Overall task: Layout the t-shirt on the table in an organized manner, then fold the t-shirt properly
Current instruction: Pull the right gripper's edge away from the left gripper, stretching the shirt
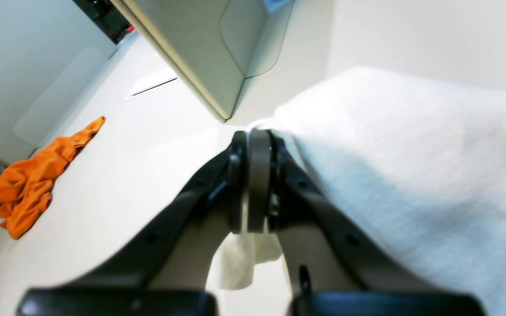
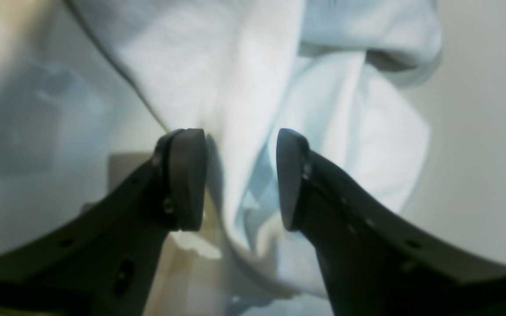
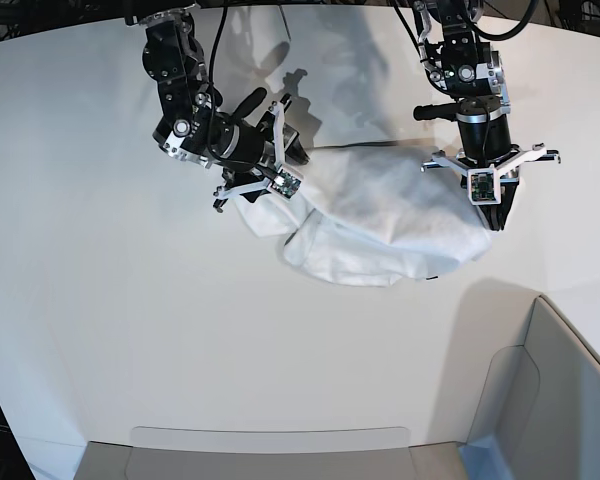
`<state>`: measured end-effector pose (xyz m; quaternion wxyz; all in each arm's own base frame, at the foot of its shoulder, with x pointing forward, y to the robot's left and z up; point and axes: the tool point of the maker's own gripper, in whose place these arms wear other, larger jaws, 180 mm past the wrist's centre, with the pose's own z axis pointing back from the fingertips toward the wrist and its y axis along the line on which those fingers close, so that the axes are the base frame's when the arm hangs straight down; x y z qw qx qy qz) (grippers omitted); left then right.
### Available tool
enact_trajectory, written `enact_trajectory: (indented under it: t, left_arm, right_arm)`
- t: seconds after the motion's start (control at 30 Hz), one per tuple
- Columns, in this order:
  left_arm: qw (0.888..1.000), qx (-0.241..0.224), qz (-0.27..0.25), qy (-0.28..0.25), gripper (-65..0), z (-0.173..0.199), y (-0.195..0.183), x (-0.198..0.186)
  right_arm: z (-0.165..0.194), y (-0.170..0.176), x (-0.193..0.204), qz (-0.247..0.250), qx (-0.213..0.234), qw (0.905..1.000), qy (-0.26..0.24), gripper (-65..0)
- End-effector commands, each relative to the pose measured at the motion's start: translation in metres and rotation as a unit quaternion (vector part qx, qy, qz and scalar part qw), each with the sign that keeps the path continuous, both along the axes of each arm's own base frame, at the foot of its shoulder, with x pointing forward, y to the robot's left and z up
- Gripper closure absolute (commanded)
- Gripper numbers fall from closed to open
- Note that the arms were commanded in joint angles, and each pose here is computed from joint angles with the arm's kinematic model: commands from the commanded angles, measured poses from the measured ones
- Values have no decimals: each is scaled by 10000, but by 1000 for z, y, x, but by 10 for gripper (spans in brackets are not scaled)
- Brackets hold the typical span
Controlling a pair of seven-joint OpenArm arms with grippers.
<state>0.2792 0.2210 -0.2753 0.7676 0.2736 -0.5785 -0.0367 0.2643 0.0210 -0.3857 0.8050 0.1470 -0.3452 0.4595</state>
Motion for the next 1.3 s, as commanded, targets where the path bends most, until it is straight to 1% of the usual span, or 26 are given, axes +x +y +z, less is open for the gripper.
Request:
enact_trajectory:
  t: [0.0,0.1,0.17,0.23,0.33,0.37,0.4,0.5,0.57,0.67,0.8,0.9,0.93,0.97,1.03,1.07,1.13,1.17,1.2,1.23,1.27]
  left_arm:
    - [9996,93,-7,-268,0,15,0,2]
    - [9996,93,-7,-268,0,15,0,2]
    - [9996,93,-7,-268,0,15,0,2]
    - [9996,91,-7,-260,0,14,0,2]
    - [9996,91,-7,-260,0,14,0,2]
    - [9996,91,-7,-260,0,14,0,2]
    - [9996,91,-7,-253,0,14,0,2]
    - [9997,91,-7,-222,0,12,0,0]
    - [9998,91,-8,-161,0,8,0,-3]
    - [9999,91,-8,-122,0,6,0,-5]
    - [9999,80,-31,52,0,-3,-1,-14]
    - [9998,79,-38,193,0,-11,-2,-22]
    - [9997,79,-39,239,0,-13,-2,-25]
    - [9995,78,-39,293,0,-16,-2,-28]
    - [9992,77,-51,385,0,-21,-2,-33]
    - [9990,76,-51,439,0,-23,-2,-36]
    - [9986,76,-52,516,0,-27,-2,-41]
    - [9985,76,-52,531,0,-28,-2,-42]
    - [9985,76,-52,531,0,-28,-2,-42]
    - [9985,76,-52,539,0,-28,-2,-42]
    - [9983,76,-52,569,0,-29,-2,-44]
  right_arm:
    - [8,6,5,63,144,9998,-114,-267]
    - [1,7,4,100,116,9999,-17,-266]
    - [2,8,7,108,110,9999,-40,-244]
    - [3,9,8,116,118,9998,-55,-178]
    - [11,8,19,102,114,9997,-186,-23]
    - [13,7,23,95,112,9996,-233,0]
    - [17,7,27,87,105,9995,-290,0]
    - [27,-2,45,24,-142,9989,-440,0]
    - [41,-12,62,-112,-269,9976,-627,0]
    - [71,-22,88,-301,-236,9941,-1015,0]
    - [113,-24,114,-356,-208,9864,-1591,0]
    - [156,-27,136,-617,-58,9750,-2134,0]
    - [172,-27,141,-702,24,9700,-2325,0]
    - [192,-28,147,-812,125,9632,-2561,0]
    - [237,-30,153,-1033,372,9452,-3074,0]
    - [256,-29,154,-1126,539,9368,-3268,0]
    - [298,-32,152,-1376,964,9153,-3660,0]
    - [311,-35,152,-1469,1116,9078,-3767,0]
    - [323,-35,152,-1470,1256,9024,-3852,0]
    - [331,-33,152,-1446,1361,8999,-3882,0]
    - [332,-32,154,-1408,1370,9018,-3850,0]
